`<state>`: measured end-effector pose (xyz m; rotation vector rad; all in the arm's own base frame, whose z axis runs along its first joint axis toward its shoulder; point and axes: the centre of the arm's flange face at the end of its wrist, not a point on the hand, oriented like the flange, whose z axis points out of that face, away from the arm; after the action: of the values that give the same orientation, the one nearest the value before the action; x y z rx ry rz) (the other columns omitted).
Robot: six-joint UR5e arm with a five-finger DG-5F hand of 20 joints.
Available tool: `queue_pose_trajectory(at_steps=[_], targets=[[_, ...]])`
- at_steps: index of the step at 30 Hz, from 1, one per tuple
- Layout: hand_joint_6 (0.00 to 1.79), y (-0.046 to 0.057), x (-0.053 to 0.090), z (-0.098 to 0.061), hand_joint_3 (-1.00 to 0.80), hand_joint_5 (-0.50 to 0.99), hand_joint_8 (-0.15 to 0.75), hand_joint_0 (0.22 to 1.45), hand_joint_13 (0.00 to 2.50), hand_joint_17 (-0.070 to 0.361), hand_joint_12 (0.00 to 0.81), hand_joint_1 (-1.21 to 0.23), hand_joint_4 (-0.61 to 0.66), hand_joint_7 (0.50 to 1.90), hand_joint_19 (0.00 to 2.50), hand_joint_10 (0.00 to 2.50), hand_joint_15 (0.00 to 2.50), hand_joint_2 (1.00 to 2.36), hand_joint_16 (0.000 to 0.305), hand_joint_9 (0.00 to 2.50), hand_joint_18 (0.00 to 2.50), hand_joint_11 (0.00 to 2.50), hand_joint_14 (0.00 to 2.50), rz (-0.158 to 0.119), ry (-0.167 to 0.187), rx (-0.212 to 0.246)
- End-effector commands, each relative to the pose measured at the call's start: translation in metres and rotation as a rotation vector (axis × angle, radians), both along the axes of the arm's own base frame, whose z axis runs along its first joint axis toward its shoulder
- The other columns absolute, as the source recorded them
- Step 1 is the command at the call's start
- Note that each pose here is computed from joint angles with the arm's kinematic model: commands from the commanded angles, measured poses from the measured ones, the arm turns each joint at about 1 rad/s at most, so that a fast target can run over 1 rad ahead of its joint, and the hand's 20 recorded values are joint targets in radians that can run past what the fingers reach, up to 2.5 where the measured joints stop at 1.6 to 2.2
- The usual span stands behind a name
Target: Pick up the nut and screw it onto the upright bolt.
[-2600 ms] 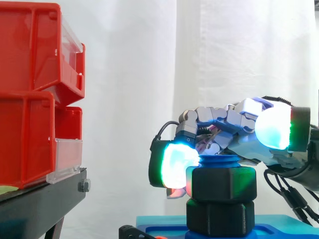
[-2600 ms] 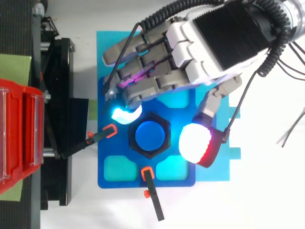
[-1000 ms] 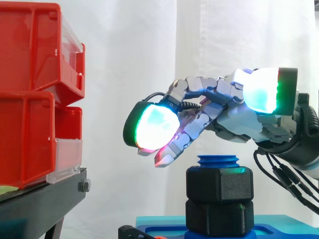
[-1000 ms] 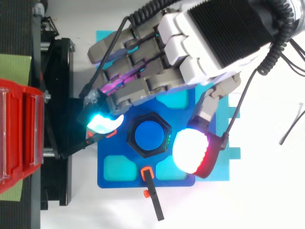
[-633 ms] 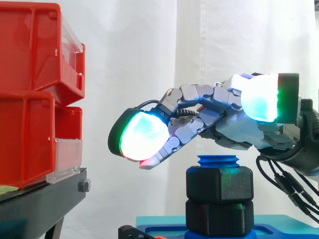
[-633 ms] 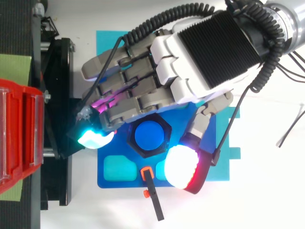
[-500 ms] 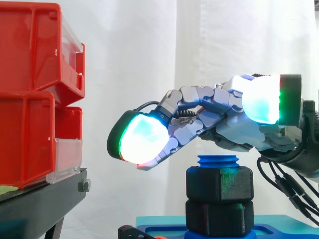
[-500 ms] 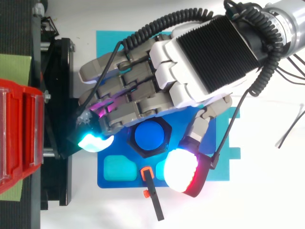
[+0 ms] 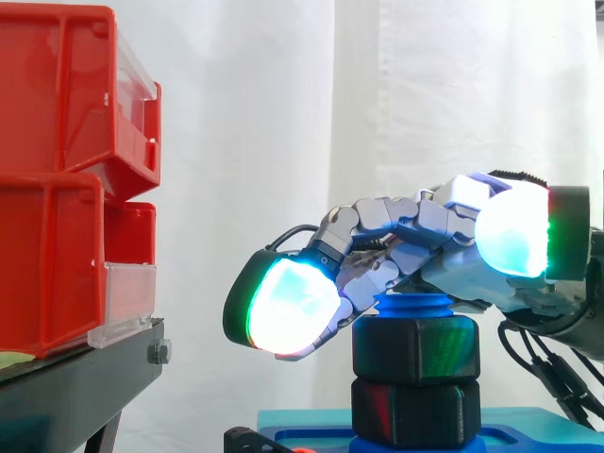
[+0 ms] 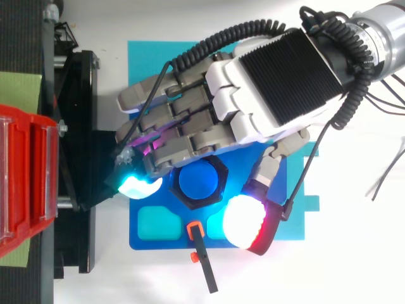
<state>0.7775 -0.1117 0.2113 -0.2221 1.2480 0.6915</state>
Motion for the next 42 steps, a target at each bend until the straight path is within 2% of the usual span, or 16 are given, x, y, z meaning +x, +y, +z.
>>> queue_pose_trajectory(at_steps=[1,9,12,19,20,22,25,34,36,37,38,42], targets=[[0.5,-0.002,-0.001,0.0,-0.5,-0.1,0.223,0.48,0.53,0.066,0.251,-0.15,0.2,0.77,0.0,0.0,0.0,1.0,0.029,0.75,0.25,0.0,0.0,-0.001,0.001,0.0],[0.5,-0.011,-0.007,-0.01,-0.5,-0.07,0.235,0.48,0.56,0.062,0.251,-0.15,0.25,0.94,0.0,0.0,0.0,1.0,0.028,0.79,0.26,0.0,0.0,-0.014,0.022,-0.008],[0.5,-0.014,-0.008,-0.01,-0.5,-0.05,0.248,0.49,0.59,0.057,0.243,-0.15,0.27,1.06,0.0,0.0,0.0,1.0,0.025,0.84,0.29,0.0,0.0,-0.017,0.025,-0.008],[0.5,-0.026,-0.01,-0.01,-0.5,-0.03,0.255,0.5,0.65,0.052,0.227,-0.16,0.25,1.22,0.0,0.0,0.0,1.0,0.023,0.89,0.34,0.0,0.0,-0.018,0.016,-0.015],[0.5,-0.03,-0.011,-0.008,-0.5,-0.03,0.256,0.5,0.66,0.052,0.224,-0.16,0.24,1.26,0.0,0.0,0.0,1.0,0.023,0.9,0.36,0.0,0.0,-0.017,0.007,-0.018],[0.5,-0.032,-0.011,-0.007,-0.5,-0.02,0.26,0.5,0.67,0.051,0.223,-0.16,0.23,1.31,0.0,0.0,0.0,1.0,0.023,0.92,0.37,0.0,0.0,-0.015,-0.002,-0.021],[0.5,-0.038,-0.012,-0.006,-0.5,-0.02,0.26,0.5,0.68,0.05,0.221,-0.17,0.23,1.35,0.0,0.0,0.0,1.0,0.022,0.93,0.38,0.0,0.0,-0.015,-0.013,-0.025],[0.5,-0.045,-0.014,-0.006,-0.5,-0.01,0.261,0.5,0.71,0.048,0.219,-0.17,0.21,1.43,0.0,0.0,0.0,1.0,0.021,0.94,0.41,0.0,0.0,-0.016,-0.016,-0.028],[0.5,-0.048,-0.015,-0.006,-0.5,-0.03,0.263,0.5,0.71,0.049,0.223,-0.17,0.24,1.26,0.0,0.0,0.0,1.0,0.022,0.94,0.41,0.0,0.0,-0.019,-0.019,-0.029],[0.5,-0.048,-0.014,-0.005,-0.5,-0.04,0.261,0.5,0.71,0.049,0.224,-0.17,0.24,1.22,0.0,0.0,0.0,1.0,0.022,0.94,0.41,0.0,0.0,-0.019,-0.021,-0.029],[0.5,-0.047,-0.014,-0.004,-0.5,-0.05,0.255,0.5,0.71,0.051,0.224,-0.16,0.27,1.11,0.0,0.0,0.0,1.0,0.023,0.92,0.41,0.0,0.0,-0.015,-0.024,-0.029],[0.5,-0.048,-0.012,0.0,-0.5,-0.08,0.242,0.49,0.67,0.056,0.226,-0.15,0.22,0.83,0.0,0.0,0.0,1.0,0.025,0.88,0.39,0.0,0.0,-0.009,-0.032,-0.03]])
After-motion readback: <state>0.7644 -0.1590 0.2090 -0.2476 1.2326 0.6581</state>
